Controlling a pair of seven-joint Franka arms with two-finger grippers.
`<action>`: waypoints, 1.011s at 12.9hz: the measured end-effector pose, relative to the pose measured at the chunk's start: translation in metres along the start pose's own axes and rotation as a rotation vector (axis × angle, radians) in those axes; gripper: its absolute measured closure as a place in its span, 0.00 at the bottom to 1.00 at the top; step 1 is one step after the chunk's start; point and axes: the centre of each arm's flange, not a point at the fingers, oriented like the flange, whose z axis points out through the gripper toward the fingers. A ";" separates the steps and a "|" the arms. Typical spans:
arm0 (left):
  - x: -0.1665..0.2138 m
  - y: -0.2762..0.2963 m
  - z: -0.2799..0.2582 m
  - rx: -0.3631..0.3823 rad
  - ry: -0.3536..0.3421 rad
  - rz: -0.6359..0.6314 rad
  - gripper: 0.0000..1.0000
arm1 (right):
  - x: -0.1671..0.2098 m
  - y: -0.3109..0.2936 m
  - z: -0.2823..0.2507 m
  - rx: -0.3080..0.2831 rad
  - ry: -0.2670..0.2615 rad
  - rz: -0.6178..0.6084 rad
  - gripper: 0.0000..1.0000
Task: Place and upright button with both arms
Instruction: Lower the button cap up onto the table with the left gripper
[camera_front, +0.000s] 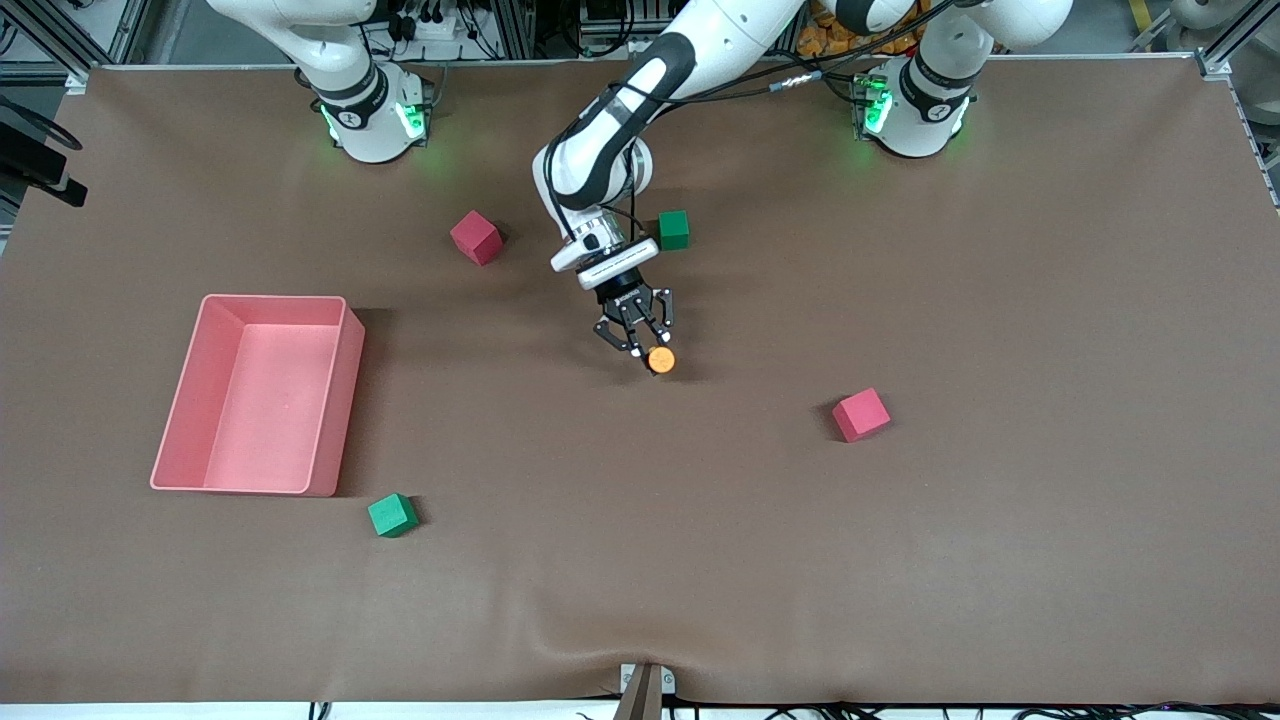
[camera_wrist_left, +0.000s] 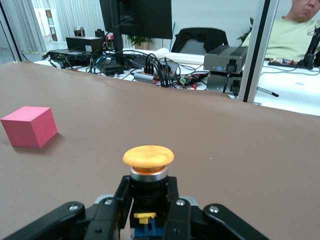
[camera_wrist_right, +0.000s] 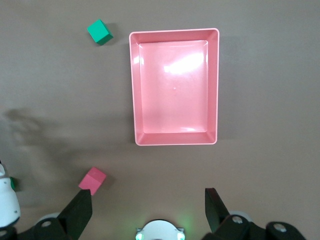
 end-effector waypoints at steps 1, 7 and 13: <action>-0.008 -0.002 0.005 -0.007 0.015 0.003 0.68 | 0.001 0.009 0.001 0.001 -0.002 -0.005 0.00; -0.030 -0.006 0.011 -0.011 0.030 -0.017 0.68 | 0.008 -0.048 0.004 -0.077 0.005 0.075 0.00; -0.050 -0.005 0.021 -0.026 0.053 -0.022 0.68 | 0.011 -0.067 0.008 -0.107 0.014 0.142 0.00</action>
